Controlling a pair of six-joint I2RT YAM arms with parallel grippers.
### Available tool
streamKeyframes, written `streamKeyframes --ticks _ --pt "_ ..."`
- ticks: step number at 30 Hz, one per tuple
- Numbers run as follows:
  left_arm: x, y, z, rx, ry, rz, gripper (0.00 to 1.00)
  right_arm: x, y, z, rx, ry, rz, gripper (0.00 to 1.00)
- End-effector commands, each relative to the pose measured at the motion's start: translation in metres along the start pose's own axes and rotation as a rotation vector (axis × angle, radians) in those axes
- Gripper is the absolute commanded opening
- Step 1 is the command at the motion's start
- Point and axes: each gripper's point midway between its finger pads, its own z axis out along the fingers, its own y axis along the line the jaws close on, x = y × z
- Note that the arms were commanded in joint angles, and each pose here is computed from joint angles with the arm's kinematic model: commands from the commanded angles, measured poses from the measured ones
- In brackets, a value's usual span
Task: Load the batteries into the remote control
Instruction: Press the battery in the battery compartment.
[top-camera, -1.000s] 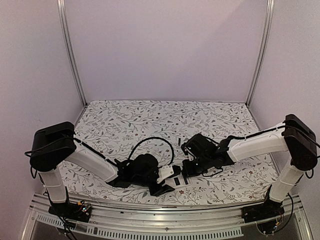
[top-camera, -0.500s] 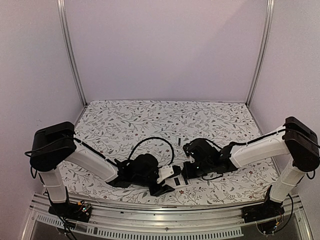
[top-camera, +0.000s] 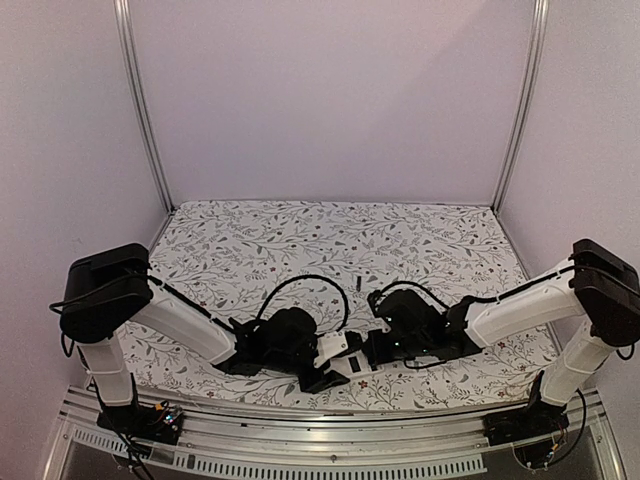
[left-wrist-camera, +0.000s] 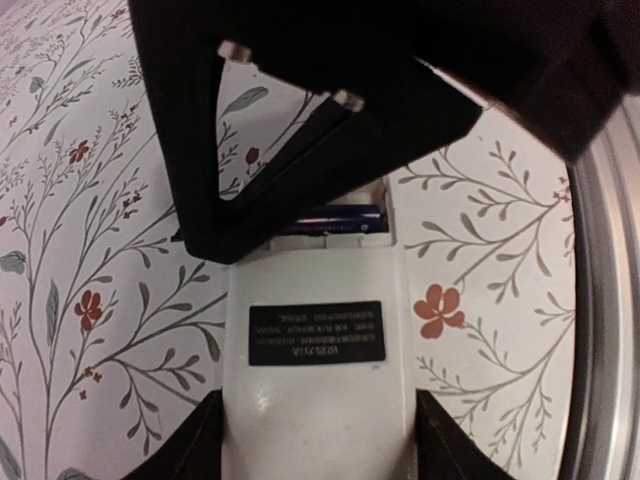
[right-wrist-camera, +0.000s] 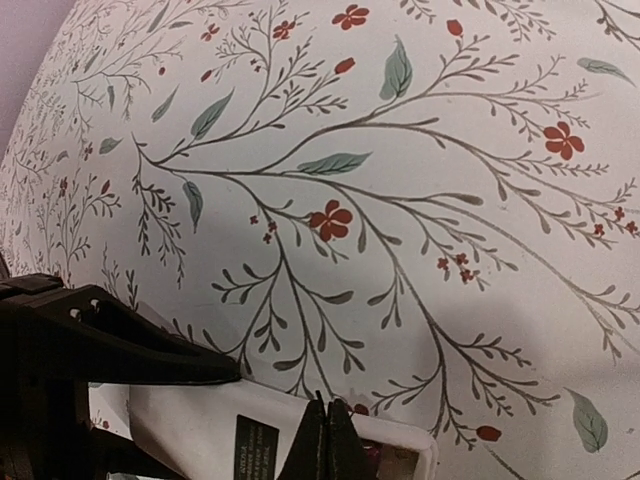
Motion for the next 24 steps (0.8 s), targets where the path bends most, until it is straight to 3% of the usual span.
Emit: streamKeyframes --ticks 1,10,16,24 --pt "0.093 0.001 0.002 -0.026 0.304 -0.002 0.49 0.128 -0.049 -0.015 0.147 0.447 -0.064 0.00" --pt "0.097 0.002 0.002 -0.019 0.317 -0.009 0.47 0.125 -0.052 -0.018 0.147 0.417 -0.051 0.00" --pt "0.097 0.001 0.003 -0.012 0.318 -0.001 0.47 0.079 -0.013 -0.021 0.090 0.358 -0.117 0.00" --pt "0.097 0.001 0.002 -0.013 0.318 0.000 0.47 0.032 -0.026 -0.045 0.123 0.271 -0.046 0.09"
